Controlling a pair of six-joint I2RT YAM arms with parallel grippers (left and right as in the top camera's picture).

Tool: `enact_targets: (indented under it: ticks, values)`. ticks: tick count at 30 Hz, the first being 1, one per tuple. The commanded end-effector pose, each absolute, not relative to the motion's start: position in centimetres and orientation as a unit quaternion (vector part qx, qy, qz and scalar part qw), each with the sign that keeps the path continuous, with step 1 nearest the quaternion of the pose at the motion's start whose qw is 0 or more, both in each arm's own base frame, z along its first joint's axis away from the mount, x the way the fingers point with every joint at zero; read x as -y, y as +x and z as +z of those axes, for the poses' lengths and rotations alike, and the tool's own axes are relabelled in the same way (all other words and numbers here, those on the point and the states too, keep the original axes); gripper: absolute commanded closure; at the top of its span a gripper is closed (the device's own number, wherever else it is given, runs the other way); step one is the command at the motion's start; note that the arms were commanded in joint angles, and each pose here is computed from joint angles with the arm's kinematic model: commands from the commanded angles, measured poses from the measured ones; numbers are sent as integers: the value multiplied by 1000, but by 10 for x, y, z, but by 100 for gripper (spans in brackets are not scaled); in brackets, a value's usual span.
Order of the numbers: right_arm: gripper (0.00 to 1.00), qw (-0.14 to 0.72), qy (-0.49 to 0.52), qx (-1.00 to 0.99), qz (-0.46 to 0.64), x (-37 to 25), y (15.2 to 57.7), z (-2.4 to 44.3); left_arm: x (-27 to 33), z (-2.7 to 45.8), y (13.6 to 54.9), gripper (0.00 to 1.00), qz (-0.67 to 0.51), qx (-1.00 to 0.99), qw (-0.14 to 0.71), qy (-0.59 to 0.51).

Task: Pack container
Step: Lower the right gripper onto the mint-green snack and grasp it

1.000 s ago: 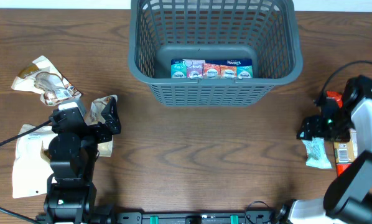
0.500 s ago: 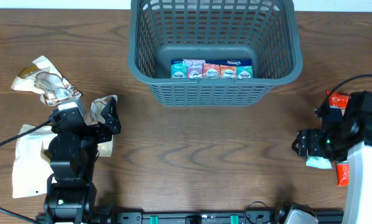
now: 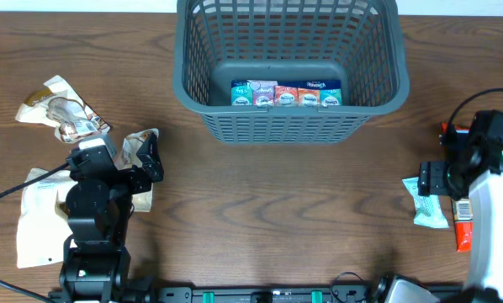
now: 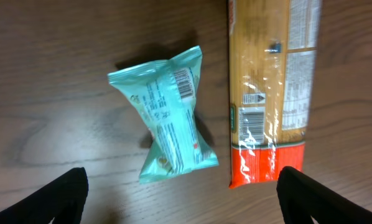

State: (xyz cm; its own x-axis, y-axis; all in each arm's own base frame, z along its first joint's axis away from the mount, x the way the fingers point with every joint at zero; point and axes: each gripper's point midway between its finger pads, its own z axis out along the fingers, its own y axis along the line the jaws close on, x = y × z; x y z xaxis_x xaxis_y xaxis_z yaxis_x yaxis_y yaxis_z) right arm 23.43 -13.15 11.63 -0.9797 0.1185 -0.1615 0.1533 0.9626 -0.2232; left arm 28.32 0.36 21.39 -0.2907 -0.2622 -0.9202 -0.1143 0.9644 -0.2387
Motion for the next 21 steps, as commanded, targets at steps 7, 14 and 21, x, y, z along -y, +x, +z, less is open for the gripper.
enact_targets:
  ticks: [7, 14, 21]
  values:
    - [18, 2, 62, -992, -106, 142, 236, 70, -7, 225, 284, 1, -53, -795, 594, -114]
    - [18, -2, 64, -994, -89, 146, 243, 42, -7, 225, 284, 1, -53, -795, 594, -114]
    - [18, 14, 66, -994, -82, 143, 246, 21, -7, 225, 284, 1, -53, -795, 594, -114]
